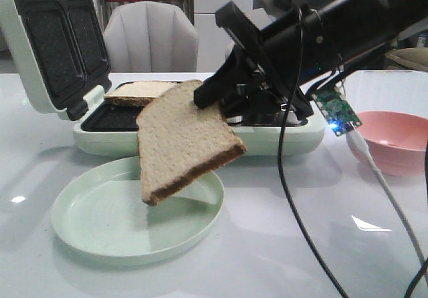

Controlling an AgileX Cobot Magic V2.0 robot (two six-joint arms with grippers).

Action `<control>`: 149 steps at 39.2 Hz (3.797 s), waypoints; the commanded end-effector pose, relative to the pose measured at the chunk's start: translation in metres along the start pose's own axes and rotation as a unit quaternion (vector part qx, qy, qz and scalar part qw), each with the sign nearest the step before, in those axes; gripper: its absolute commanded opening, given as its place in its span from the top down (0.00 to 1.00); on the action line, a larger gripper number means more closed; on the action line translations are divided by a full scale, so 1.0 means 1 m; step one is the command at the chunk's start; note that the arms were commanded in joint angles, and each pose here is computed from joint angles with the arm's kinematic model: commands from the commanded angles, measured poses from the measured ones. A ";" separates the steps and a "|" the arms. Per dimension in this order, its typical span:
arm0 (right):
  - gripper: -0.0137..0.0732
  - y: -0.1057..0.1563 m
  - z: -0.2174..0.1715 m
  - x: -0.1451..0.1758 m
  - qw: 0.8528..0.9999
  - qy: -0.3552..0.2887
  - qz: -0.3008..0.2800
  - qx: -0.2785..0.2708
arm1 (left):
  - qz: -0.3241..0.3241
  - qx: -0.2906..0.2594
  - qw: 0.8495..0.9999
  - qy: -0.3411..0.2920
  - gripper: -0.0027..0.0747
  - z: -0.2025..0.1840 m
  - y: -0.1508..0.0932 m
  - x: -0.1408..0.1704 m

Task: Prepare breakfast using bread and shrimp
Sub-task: 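Lift the slice and carry it over the first slice, then lower the slice onto the first slice and open the right gripper, then withdraw the right gripper up and away from the sandwich maker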

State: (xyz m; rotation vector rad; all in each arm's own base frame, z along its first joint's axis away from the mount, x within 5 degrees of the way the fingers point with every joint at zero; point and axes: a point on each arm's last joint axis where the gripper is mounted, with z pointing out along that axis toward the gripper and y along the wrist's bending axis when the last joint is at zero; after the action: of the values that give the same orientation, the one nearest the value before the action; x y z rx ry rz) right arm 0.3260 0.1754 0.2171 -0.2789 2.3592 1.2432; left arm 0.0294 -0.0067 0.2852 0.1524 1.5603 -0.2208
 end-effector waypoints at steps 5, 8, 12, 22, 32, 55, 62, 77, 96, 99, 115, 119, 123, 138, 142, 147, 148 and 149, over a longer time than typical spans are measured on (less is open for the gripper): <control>0.67 0.034 -0.018 -0.025 0.994 -0.076 -0.002 -0.074 | -0.009 0.008 0.999 -0.044 0.28 -0.002 -0.001 -0.014; 0.67 0.035 -0.020 -0.033 0.990 -0.114 0.014 -0.082 | -0.009 0.008 0.999 -0.044 0.28 -0.002 -0.001 -0.014; 0.67 0.042 -0.023 -0.047 0.983 -0.162 0.002 -0.088 | -0.009 0.008 0.999 -0.044 0.28 -0.002 -0.001 -0.014; 0.67 0.058 -0.002 -0.079 0.978 -0.192 -0.017 -0.084 | -0.009 0.008 0.999 -0.044 0.28 -0.002 -0.001 -0.014; 0.67 0.046 0.035 -0.094 0.979 -0.189 -0.010 -0.076 | -0.009 0.008 0.999 -0.044 0.28 -0.002 -0.001 -0.014; 0.37 0.026 0.084 -0.102 0.982 -0.183 -0.006 -0.044 | -0.009 0.008 0.999 -0.044 0.28 -0.002 -0.001 -0.014; 0.26 0.018 0.084 -0.101 0.983 -0.179 -0.050 0.012 | -0.009 0.008 0.999 -0.044 0.28 -0.002 -0.001 -0.014; 0.26 0.035 0.064 -0.107 0.962 -0.182 -0.182 0.094 | -0.009 0.008 0.999 -0.044 0.28 -0.002 -0.001 -0.014; 0.27 0.099 -0.012 -0.128 0.888 -0.254 -0.349 0.161 | -0.009 0.008 0.999 -0.044 0.28 -0.002 -0.001 -0.014; 0.27 0.110 -0.027 -0.129 0.880 -0.265 -0.362 0.159 | -0.009 0.008 0.999 -0.044 0.28 -0.002 -0.001 -0.014; 0.27 0.122 -0.100 -0.112 0.898 -0.149 -0.350 0.222 | -0.009 0.008 0.999 -0.044 0.28 -0.002 -0.001 -0.014; 0.27 0.122 -0.122 -0.107 0.889 -0.134 -0.332 0.286 | -0.009 0.008 0.999 -0.044 0.28 -0.002 -0.001 -0.014; 0.27 0.134 -0.150 -0.102 0.874 -0.154 -0.325 0.328 | -0.009 0.008 0.999 -0.044 0.28 -0.002 -0.001 -0.014; 0.27 0.147 -0.204 -0.027 0.842 -0.282 -0.350 0.297 | -0.009 0.008 0.999 -0.044 0.28 -0.002 -0.001 -0.014; 0.27 0.134 -0.206 0.001 0.842 -0.286 -0.351 0.295 | -0.009 0.008 0.999 -0.044 0.28 -0.002 -0.001 -0.014; 0.27 0.121 -0.209 0.034 0.842 -0.305 -0.345 0.282 | -0.009 0.008 0.999 -0.044 0.28 -0.002 -0.001 -0.014; 0.27 0.118 -0.210 0.042 0.843 -0.308 -0.342 0.279 | -0.009 0.008 0.999 -0.044 0.28 -0.002 -0.001 -0.014; 0.27 0.117 -0.212 0.048 0.842 -0.318 -0.340 0.274 | -0.009 0.008 0.999 -0.044 0.28 -0.002 -0.001 -0.014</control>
State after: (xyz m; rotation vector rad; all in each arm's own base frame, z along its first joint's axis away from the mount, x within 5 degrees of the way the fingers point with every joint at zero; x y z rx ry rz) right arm 0.1927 0.0778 0.3696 -0.4490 1.8521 0.1979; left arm 0.0294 -0.0067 0.2851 0.1525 1.5619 -0.2207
